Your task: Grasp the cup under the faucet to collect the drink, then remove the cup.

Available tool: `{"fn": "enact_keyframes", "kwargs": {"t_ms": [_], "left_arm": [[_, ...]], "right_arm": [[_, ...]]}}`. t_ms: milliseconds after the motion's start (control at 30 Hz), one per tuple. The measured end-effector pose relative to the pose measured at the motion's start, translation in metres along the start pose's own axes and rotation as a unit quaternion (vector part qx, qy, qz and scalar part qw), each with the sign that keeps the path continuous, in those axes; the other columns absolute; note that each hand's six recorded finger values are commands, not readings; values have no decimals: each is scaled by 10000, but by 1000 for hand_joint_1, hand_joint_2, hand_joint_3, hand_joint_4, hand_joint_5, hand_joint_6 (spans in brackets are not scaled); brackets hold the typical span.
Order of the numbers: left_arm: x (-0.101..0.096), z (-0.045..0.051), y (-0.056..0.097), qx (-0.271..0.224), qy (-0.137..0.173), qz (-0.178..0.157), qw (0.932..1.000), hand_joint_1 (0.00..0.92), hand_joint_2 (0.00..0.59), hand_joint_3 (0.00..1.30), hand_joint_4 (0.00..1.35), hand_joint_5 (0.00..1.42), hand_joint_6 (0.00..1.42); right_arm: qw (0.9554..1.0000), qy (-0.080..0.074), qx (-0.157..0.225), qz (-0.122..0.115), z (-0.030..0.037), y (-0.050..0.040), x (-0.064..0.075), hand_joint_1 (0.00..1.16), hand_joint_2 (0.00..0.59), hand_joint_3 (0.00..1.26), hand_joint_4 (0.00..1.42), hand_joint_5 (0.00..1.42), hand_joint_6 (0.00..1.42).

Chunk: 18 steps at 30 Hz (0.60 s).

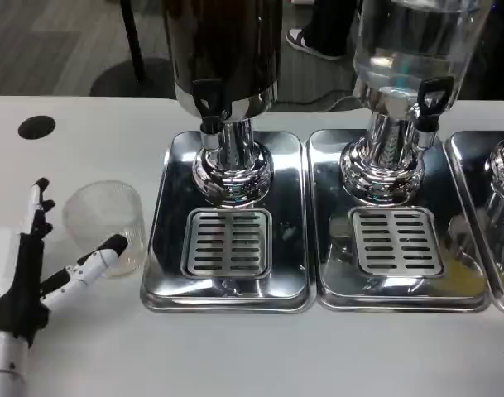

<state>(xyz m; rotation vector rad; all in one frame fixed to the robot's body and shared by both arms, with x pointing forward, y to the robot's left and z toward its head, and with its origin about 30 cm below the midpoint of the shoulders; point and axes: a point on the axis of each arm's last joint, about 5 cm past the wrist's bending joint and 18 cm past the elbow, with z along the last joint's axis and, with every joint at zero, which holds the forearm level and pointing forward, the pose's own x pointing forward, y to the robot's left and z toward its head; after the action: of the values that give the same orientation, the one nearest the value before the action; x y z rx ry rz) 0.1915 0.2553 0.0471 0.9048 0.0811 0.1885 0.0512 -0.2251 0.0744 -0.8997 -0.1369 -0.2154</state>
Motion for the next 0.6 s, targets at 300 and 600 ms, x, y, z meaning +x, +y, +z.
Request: {"fn": "enact_keyframes", "kwargs": {"t_ms": [300,600], "left_arm": [[75,41,-68,60,-22,-202,9998,194,76,6,136,231,351],[65,34,-82,48,-12,-242,9997,189,76,10,136,234,355]], "right_arm": [[9999,-100,64,-92,32,-37,-2,610,503,286,196,97,9],[9998,-114,77,-119,36,-58,-28,610,504,286,196,102,9]]}}
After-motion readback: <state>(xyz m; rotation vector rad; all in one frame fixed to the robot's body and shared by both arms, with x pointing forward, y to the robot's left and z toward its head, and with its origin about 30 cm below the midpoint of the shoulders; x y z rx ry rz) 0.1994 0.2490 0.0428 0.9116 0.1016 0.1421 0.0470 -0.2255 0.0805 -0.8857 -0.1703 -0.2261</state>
